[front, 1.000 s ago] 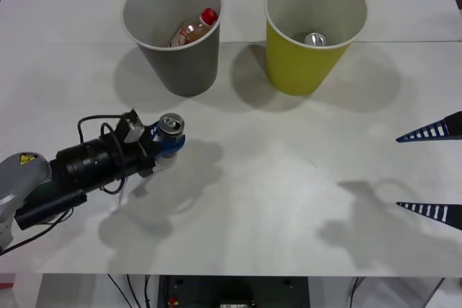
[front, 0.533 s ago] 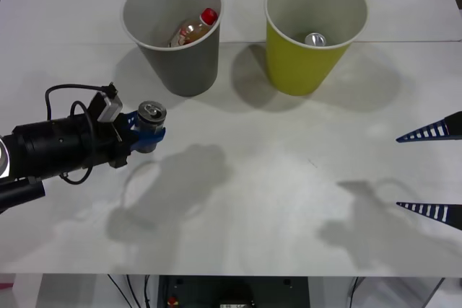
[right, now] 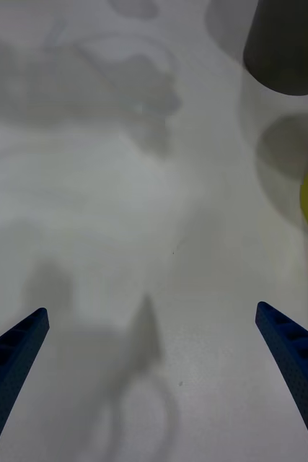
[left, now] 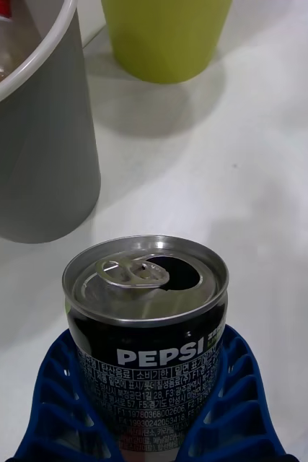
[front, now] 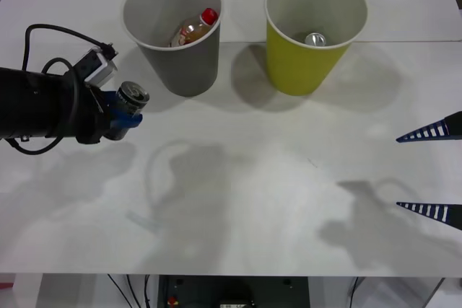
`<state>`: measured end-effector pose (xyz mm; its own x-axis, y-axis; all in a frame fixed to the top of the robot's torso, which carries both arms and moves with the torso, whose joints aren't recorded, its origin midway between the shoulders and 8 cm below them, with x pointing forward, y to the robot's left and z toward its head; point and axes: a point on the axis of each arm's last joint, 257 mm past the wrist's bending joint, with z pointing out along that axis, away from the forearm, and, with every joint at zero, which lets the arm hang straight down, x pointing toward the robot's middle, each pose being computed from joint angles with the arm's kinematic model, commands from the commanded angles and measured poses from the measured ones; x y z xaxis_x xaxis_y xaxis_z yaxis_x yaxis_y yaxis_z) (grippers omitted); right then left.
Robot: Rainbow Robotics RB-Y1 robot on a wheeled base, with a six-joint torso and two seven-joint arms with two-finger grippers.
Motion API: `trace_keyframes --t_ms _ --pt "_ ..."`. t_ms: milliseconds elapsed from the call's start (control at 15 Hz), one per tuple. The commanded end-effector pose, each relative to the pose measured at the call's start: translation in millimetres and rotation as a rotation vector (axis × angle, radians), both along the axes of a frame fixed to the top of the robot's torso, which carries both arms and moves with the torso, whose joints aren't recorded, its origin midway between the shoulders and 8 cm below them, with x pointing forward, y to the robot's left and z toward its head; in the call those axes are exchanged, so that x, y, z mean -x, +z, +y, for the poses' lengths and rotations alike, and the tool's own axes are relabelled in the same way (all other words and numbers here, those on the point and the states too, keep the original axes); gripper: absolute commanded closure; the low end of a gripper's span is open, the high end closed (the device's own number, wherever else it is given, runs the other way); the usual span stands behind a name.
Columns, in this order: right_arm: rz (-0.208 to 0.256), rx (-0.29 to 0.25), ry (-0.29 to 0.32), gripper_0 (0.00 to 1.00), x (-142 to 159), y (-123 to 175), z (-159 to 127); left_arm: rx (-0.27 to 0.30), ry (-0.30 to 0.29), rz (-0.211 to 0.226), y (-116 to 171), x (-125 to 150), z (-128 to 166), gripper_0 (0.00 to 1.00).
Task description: Put the can into the green bin and the plastic bottle into the gray bin
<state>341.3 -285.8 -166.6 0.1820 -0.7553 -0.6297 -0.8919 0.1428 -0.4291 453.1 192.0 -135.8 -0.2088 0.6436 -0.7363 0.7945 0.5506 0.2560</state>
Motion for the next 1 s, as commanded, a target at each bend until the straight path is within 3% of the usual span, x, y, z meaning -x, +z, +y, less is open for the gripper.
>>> trace_keyframes --t_ms 67,267,333,600,733,1000 --pt "0.000 0.000 0.000 0.00 0 0 0 -0.019 -0.004 0.054 25 4 -27 1.00" --pt "0.000 0.000 0.000 0.00 0 0 0 -0.074 -0.022 0.078 46 -4 -59 1.00" --pt "0.000 0.000 0.000 0.00 0 0 0 -0.119 -0.034 0.082 52 -12 -65 1.00" --pt "0.000 0.000 0.000 0.00 0 0 0 -0.191 -0.066 0.088 82 -42 -99 1.00" --pt "0.000 0.000 0.000 0.00 0 0 0 -0.208 -0.084 0.118 98 -49 -124 1.00" --pt "0.000 0.000 0.000 0.00 0 0 0 -0.160 -0.088 0.160 125 -68 -175 1.00"
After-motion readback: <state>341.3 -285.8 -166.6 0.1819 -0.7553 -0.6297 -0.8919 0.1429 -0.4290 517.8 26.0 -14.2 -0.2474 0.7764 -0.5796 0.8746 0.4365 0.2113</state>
